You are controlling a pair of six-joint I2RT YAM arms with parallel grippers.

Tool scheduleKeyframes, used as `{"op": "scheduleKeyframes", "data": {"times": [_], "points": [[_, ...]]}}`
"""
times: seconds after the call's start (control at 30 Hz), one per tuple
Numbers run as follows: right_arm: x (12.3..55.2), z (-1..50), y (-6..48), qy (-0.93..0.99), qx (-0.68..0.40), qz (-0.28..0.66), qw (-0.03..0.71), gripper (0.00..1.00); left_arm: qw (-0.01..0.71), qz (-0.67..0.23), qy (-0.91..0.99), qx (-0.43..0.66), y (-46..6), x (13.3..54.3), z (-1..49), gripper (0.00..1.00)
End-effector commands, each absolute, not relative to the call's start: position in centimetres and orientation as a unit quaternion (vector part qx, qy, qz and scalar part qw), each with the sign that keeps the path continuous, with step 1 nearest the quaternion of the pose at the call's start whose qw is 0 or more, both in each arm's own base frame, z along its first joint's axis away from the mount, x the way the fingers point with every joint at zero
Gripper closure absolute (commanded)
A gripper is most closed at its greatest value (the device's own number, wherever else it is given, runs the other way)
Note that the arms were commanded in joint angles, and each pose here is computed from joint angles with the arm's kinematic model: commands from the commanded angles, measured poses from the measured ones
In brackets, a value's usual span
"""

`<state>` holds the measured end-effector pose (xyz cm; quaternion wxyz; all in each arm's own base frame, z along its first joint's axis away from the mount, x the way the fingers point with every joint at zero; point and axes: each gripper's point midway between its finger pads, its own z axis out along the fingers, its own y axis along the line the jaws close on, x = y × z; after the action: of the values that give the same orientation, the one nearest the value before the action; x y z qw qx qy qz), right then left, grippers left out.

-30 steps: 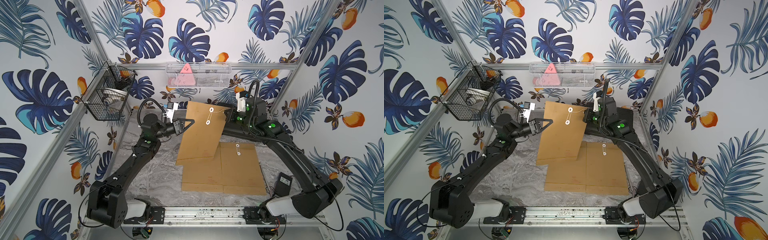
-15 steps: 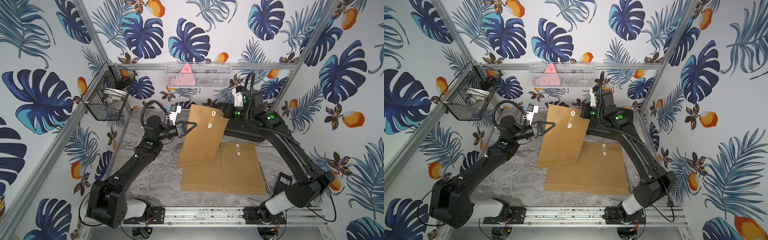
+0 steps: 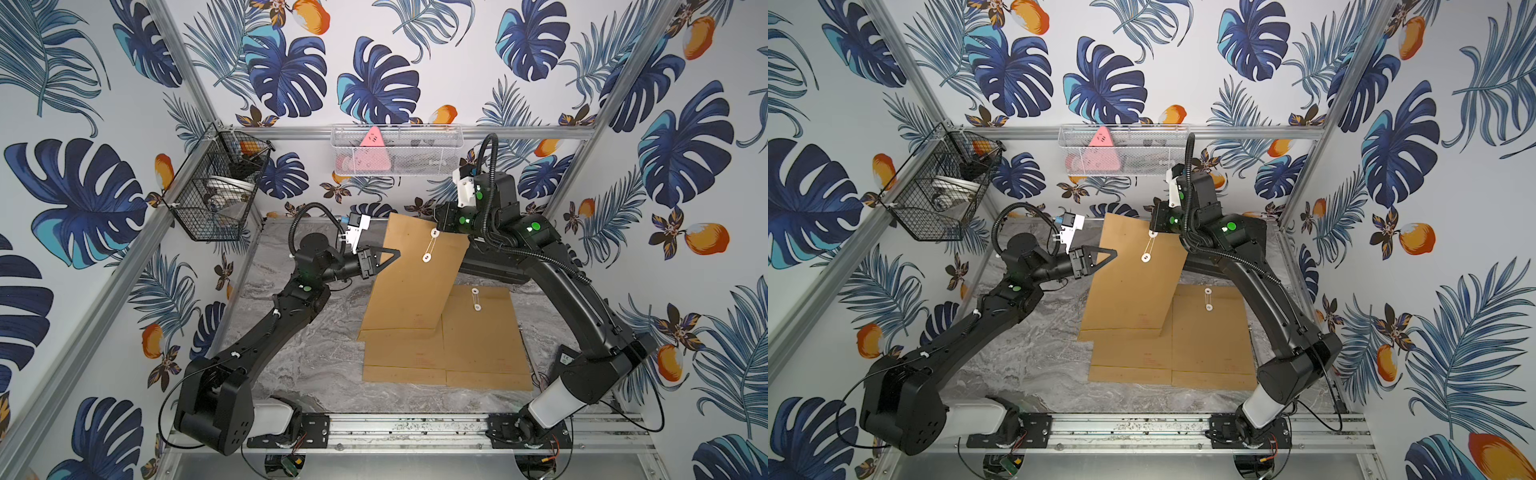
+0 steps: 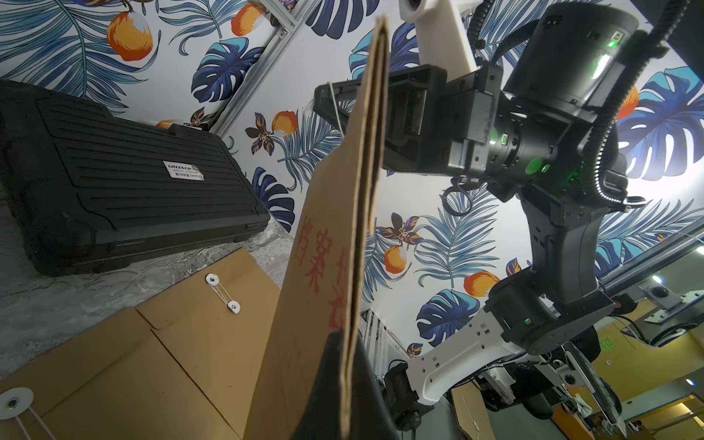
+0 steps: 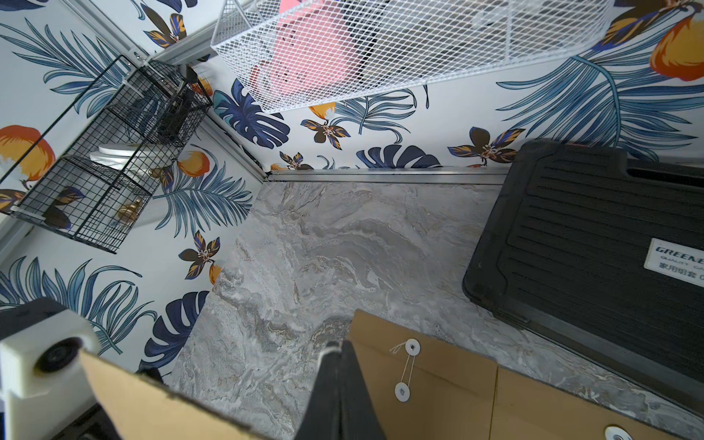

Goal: Close the mouth of the file bag
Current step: Close the file bag.

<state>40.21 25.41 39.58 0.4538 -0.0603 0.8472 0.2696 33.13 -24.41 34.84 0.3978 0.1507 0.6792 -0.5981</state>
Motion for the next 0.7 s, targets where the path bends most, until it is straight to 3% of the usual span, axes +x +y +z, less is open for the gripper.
{"op": "scheduleKeyframes", "data": {"times": [0.0, 0.4, 0.67], "points": [[39.8, 39.3, 26.2, 0.851, -0.074, 0.264, 0.449, 1.0, 0.414, -0.597, 0.668, 0.163, -24.5, 33.1, 35.5, 1.0], [39.0, 39.3, 26.7, 0.852, -0.084, 0.253, 0.451, 1.0, 0.425, -0.58, 0.678, 0.15, -24.1, 33.6, 35.4, 1.0], [39.3, 38.8, 22.8, 0.858, -0.066, 0.133, 0.492, 1.0, 0.432, -0.567, 0.687, 0.141, -23.9, 34.2, 35.4, 1.0]]}}
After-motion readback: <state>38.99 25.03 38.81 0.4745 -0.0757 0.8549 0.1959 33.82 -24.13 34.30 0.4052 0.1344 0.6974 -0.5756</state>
